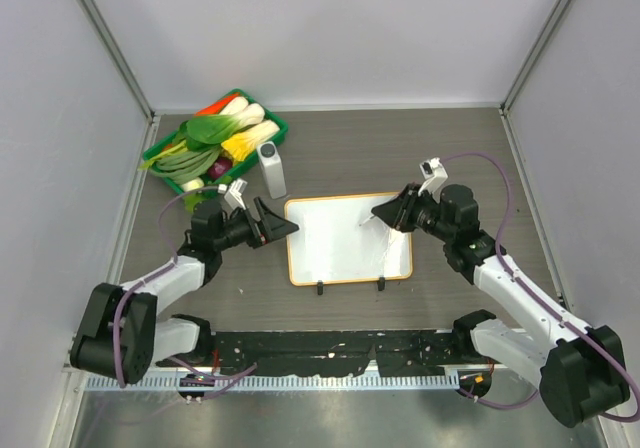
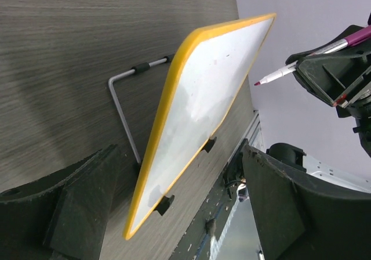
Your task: Write a sentence on the whiteboard
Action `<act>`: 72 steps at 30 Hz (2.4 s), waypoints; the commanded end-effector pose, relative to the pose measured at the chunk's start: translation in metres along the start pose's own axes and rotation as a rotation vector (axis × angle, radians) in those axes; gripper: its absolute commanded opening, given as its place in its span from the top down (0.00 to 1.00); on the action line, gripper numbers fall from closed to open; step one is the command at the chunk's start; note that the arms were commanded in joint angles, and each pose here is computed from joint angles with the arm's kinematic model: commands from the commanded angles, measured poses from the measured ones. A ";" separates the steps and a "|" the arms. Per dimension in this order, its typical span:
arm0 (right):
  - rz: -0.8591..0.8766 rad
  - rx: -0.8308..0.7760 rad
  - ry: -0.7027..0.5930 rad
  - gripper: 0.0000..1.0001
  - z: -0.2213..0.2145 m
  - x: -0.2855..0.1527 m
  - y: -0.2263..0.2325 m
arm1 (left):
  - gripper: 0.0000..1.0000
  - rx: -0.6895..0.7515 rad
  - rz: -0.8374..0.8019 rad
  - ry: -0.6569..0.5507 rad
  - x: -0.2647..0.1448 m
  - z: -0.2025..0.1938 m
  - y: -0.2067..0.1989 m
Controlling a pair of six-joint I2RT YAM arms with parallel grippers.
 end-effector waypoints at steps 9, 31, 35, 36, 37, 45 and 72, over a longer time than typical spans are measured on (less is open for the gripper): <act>0.113 -0.051 -0.049 0.99 0.015 0.001 0.032 | 0.31 0.125 -0.180 -0.052 0.022 0.016 -0.001; 0.121 -0.074 -0.038 0.99 0.010 0.010 0.037 | 0.76 0.168 -0.155 0.038 0.036 -0.012 0.015; 0.113 -0.086 -0.043 0.98 0.009 0.011 0.037 | 0.82 0.168 -0.136 0.047 0.036 -0.014 0.019; 0.118 -0.090 -0.046 0.99 0.009 0.011 0.038 | 0.84 0.170 -0.133 0.052 0.037 -0.015 0.019; 0.118 -0.095 -0.052 0.99 0.009 0.011 0.038 | 0.85 0.170 -0.130 0.051 0.036 -0.015 0.019; 0.112 -0.119 -0.067 0.99 0.007 0.020 0.038 | 0.91 0.206 -0.108 0.050 0.030 -0.016 0.017; 0.147 -0.152 -0.067 0.99 0.003 0.024 0.053 | 1.00 0.260 -0.034 0.071 0.023 -0.022 0.021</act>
Point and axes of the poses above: each gripper's point midway between its finger pads, its own x axis out along the fingers, its own y axis along the line the jaws close on, z = x × y, the point moved 7 cm from there along -x, back along the fingers, and after that the axes turned 10 degrees about x, right-handed, at the moved point
